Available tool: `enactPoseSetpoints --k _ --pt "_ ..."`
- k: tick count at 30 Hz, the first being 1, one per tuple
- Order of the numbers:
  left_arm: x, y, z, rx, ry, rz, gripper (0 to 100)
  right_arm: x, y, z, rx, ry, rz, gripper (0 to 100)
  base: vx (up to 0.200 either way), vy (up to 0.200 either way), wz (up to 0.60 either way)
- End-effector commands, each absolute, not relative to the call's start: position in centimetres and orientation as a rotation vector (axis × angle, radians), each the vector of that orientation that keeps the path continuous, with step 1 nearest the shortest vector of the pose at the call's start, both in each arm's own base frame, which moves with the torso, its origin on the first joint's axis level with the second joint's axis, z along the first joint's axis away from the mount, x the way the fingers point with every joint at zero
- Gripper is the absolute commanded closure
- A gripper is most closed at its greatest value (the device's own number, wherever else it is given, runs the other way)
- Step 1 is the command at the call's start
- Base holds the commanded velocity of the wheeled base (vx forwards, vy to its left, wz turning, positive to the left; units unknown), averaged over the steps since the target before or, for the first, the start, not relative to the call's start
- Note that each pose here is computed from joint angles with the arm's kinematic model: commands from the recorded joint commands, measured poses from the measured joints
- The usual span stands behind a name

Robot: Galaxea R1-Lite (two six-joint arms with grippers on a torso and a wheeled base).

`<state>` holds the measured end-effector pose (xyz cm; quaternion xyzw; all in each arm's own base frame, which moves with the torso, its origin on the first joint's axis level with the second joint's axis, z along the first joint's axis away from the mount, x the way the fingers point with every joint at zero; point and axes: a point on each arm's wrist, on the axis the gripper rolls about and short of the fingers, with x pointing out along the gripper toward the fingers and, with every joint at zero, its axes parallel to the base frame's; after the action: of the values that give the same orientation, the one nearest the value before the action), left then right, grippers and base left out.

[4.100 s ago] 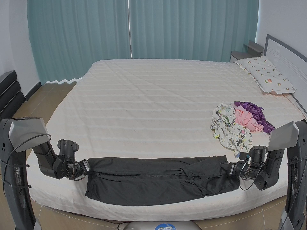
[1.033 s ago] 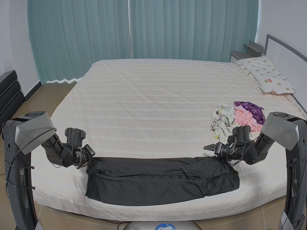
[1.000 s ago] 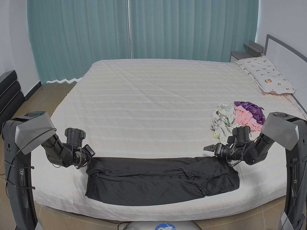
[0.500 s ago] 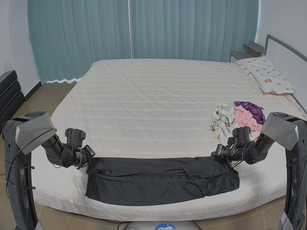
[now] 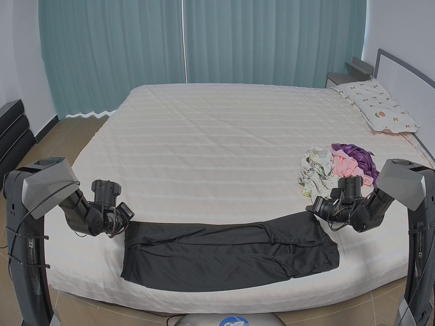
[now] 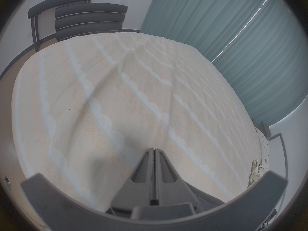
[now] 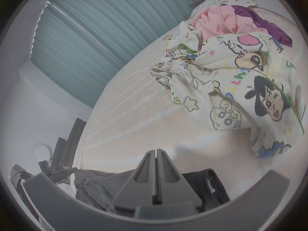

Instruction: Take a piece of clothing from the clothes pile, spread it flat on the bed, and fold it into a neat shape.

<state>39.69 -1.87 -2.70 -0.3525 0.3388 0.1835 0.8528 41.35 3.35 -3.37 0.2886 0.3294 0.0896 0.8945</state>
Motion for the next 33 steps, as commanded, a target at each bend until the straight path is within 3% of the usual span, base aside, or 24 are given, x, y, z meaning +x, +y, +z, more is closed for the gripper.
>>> enactPoseSetpoints --k 1,3,4,5,6,9,17,24,33 --pt "39.8 -1.9 -3.1 -0.735 0.721 0.386 100 41.0 3.4 -3.8 0.597 0.699 0.183 100 0.0 0.0 0.0" --pt "39.8 -1.9 -3.1 -0.733 0.723 0.386 100 40.9 3.4 -4.0 0.597 0.707 0.18 100 0.0 0.0 0.0" --pt "39.9 -2.0 -3.1 -0.734 0.721 0.385 100 40.9 3.5 -4.1 0.597 0.71 0.181 0 0.0 0.0 0.0" --pt "39.9 -2.0 -3.2 -0.731 0.723 0.384 100 40.8 3.6 -4.3 0.596 0.717 0.182 0 0.0 0.0 0.0" --pt "39.9 -2.0 -3.3 -0.73 0.724 0.386 0 40.8 3.7 -4.5 0.594 0.721 0.179 0 0.0 0.0 0.0" --pt "39.8 -2.1 -3.5 -0.722 0.729 0.388 0 40.8 3.7 -4.2 0.592 0.712 0.177 0 0.0 0.0 0.0" --pt "39.4 -1.4 -3.1 -0.748 0.731 0.397 0 37.4 5.3 1.4 0.711 0.68 0.166 0 0.0 0.0 0.0" --pt "38.9 0.1 -0.8 -0.912 0.731 0.336 0 33.8 7.7 0.4 0.741 0.746 0.007 0 0.0 0.0 0.0" --pt "38.5 0.4 -0.6 -0.949 0.74 0.327 0 32.3 8.8 -0.9 0.751 0.812 -0.033 0 0.0 0.0 0.0"
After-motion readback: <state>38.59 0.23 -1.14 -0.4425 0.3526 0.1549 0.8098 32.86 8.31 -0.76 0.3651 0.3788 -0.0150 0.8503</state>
